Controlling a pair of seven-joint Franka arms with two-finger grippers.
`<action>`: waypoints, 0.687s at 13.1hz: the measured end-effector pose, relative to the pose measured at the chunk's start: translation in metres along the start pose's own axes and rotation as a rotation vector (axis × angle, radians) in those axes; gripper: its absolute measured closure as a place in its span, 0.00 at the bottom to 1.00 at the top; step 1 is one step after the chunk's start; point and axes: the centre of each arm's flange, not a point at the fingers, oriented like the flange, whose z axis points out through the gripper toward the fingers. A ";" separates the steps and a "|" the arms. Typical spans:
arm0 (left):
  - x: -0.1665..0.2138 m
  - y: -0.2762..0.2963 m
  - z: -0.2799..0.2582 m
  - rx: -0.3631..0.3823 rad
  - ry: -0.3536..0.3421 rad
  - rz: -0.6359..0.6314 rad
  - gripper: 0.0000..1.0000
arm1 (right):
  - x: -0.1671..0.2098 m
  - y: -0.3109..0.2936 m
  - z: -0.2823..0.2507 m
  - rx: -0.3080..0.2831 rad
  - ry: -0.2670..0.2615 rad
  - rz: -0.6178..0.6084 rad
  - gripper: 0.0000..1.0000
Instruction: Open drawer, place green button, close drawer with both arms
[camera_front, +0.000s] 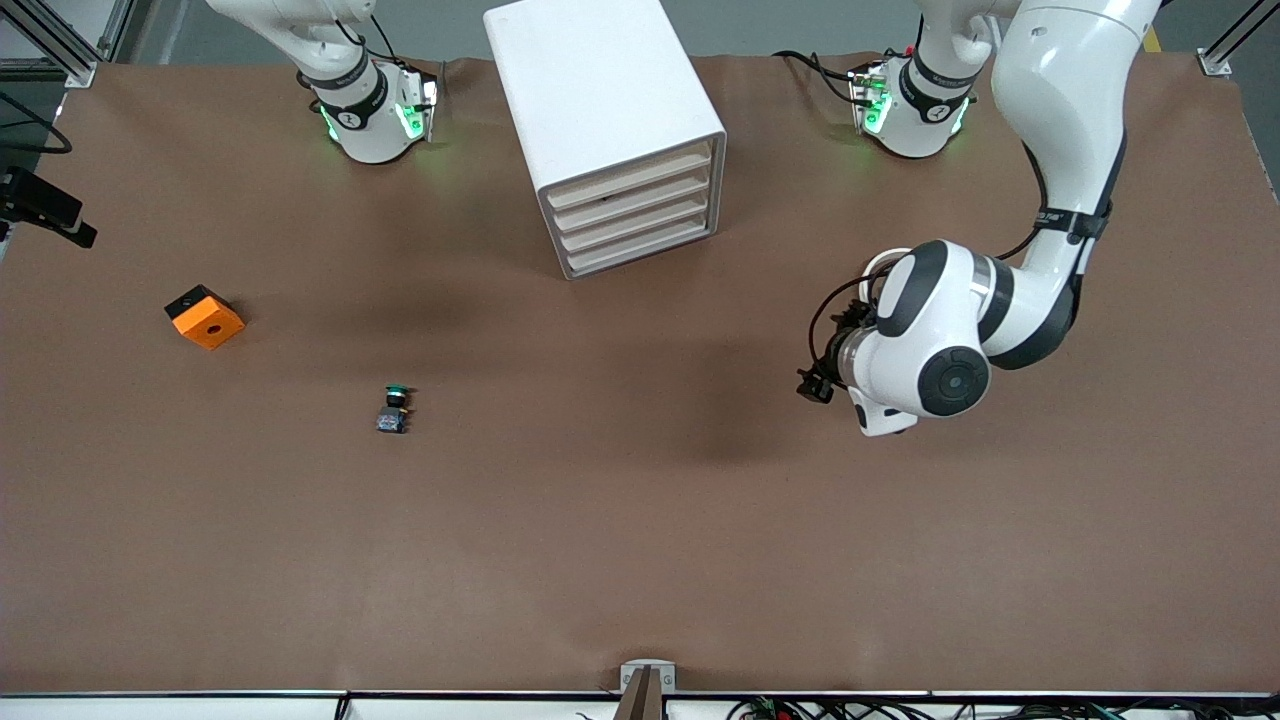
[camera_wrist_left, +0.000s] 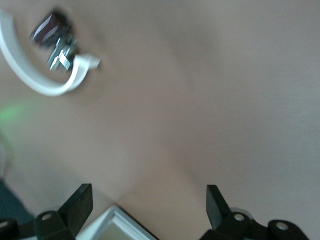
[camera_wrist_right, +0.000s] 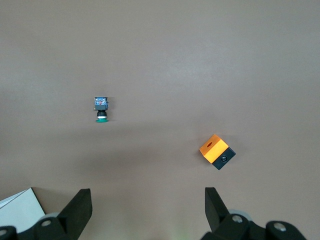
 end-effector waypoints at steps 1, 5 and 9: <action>-0.005 0.001 0.008 0.025 -0.029 -0.056 0.00 | 0.000 0.000 0.000 0.000 0.000 0.000 0.00; -0.021 0.005 0.045 0.153 -0.154 -0.262 0.00 | 0.000 0.000 0.000 0.000 0.000 0.000 0.00; -0.032 0.013 0.071 0.286 -0.311 -0.422 0.00 | 0.000 0.000 0.000 0.000 0.000 0.000 0.00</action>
